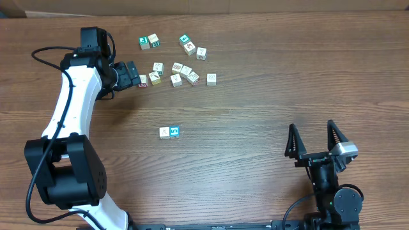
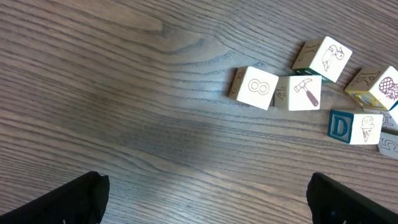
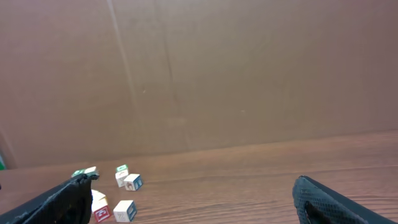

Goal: Form a horizontal line
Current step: 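Raise the right gripper from rest and move it forward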

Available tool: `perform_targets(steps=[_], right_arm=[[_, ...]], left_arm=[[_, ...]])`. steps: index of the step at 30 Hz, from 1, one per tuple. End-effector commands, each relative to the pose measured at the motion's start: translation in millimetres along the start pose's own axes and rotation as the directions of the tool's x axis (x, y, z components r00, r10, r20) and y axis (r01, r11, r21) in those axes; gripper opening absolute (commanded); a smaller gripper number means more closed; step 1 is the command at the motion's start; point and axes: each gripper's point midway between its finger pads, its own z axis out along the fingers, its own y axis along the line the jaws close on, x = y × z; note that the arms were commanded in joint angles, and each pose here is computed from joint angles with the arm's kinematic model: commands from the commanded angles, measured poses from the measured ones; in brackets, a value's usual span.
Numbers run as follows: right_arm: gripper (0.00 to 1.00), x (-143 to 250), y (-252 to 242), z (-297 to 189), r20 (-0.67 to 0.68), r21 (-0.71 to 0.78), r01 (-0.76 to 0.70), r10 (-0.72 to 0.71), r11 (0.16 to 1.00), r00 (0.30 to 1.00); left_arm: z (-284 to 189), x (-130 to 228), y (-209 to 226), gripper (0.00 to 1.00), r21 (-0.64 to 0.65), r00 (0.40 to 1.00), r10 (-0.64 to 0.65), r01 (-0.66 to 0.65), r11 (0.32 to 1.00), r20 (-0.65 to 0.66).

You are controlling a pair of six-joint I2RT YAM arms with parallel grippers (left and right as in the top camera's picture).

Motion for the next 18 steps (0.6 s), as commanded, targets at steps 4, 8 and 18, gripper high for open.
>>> perform_targets(steps=[4, 8, 18], right_arm=[[1.00, -0.7, -10.5, -0.6, 0.016, 0.057, 0.005, -0.006, 0.998, 1.000], [1.00, -5.9, -9.9, -0.7, 0.038, 0.055, 0.005, -0.007, 0.998, 0.999], [1.00, -23.4, 1.0, -1.7, 0.098, -0.006, -0.058, 0.058, 0.998, 0.993]], left_arm=[[0.6, -2.0, -2.6, 0.99, -0.003, 1.000, 0.007, -0.007, 1.000, 0.005], [0.6, -2.0, -2.6, 1.00, -0.003, 1.000, 0.007, -0.007, 1.000, 0.005], [0.6, -2.0, -2.6, 1.00, -0.003, 1.000, 0.007, -0.007, 1.000, 0.005]])
